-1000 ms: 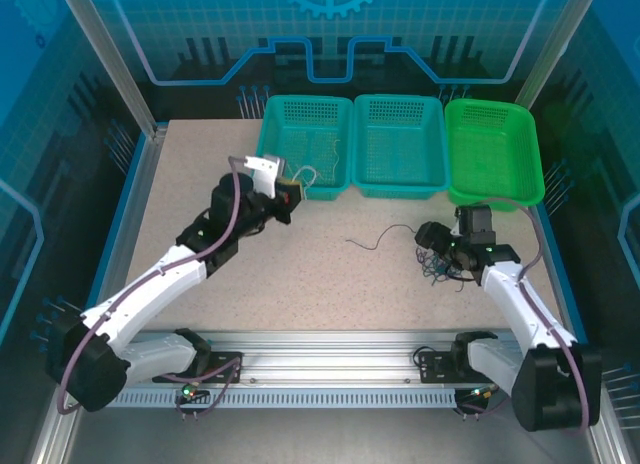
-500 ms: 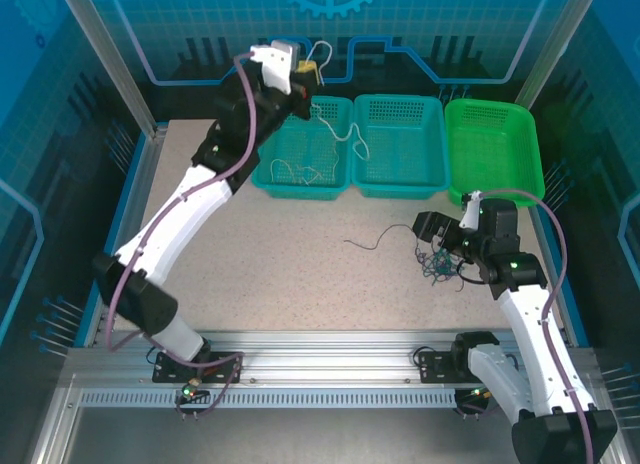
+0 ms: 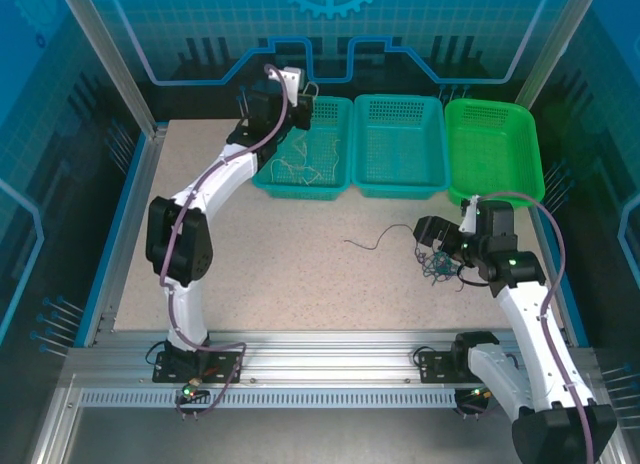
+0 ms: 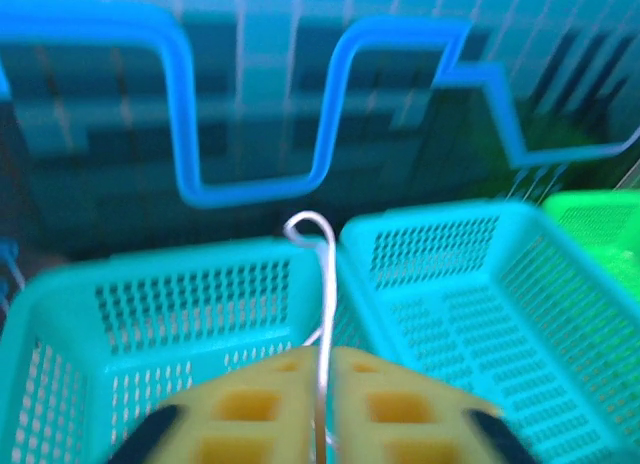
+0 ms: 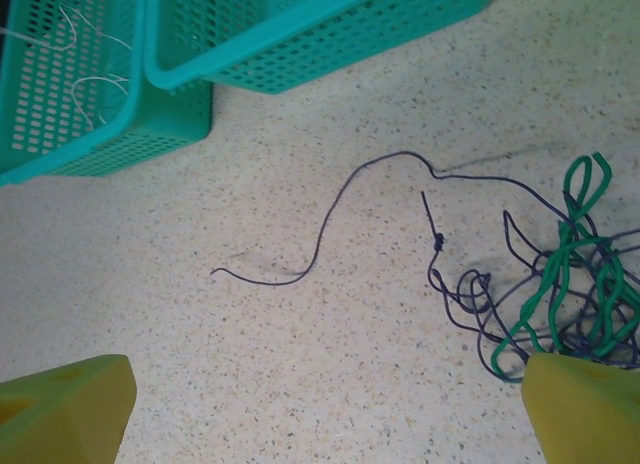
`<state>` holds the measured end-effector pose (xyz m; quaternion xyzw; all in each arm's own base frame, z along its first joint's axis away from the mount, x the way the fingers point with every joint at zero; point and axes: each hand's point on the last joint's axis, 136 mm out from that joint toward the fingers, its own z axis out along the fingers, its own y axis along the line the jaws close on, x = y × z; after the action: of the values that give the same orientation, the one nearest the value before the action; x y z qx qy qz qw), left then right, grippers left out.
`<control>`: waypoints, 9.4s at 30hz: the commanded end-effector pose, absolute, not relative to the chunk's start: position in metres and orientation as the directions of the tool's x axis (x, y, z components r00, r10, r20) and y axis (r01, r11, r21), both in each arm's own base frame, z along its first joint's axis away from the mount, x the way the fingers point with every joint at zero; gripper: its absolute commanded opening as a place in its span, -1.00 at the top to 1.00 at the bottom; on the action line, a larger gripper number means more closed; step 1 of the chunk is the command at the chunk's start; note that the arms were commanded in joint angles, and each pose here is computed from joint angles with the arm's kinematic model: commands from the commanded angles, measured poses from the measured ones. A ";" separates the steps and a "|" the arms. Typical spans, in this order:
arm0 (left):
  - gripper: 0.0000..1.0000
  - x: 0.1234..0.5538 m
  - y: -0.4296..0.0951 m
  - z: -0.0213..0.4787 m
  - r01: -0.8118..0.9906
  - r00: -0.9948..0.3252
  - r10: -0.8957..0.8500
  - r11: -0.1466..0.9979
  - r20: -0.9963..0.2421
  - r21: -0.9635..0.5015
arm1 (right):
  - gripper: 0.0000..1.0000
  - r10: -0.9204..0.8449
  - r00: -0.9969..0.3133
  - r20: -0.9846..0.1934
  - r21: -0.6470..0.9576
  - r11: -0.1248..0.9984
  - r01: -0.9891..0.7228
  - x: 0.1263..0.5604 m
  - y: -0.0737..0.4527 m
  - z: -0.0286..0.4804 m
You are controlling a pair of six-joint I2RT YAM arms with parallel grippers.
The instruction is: Untangle the cables
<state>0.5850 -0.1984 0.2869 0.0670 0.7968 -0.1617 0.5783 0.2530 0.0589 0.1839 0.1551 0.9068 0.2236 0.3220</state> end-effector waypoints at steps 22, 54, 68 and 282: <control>-0.98 0.416 -0.249 0.344 0.506 -0.289 -0.136 0.818 -0.947 -0.272 | -1.00 0.660 -0.649 -0.379 0.291 0.750 0.593 0.240 -0.030 0.108; -0.97 0.248 -0.371 0.242 0.955 -0.018 0.142 0.294 -0.990 0.025 | 0.04 0.598 -0.783 -0.171 0.306 0.788 0.535 0.274 0.018 0.022; -0.94 0.266 -0.361 0.207 0.917 0.025 0.262 0.378 -0.965 0.126 | 1.00 0.505 -0.818 -0.276 0.383 0.838 0.388 0.284 0.034 0.087; 1.00 0.338 -0.190 0.445 0.635 -0.051 -0.366 0.706 -0.929 -0.313 | -0.28 -0.143 -0.470 -0.871 0.230 0.727 -0.647 0.270 0.222 0.243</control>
<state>0.3441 -0.1789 0.4317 0.0998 0.6323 -0.3269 0.6953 0.2777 0.1662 0.1896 -0.1195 0.8963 0.2018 0.3763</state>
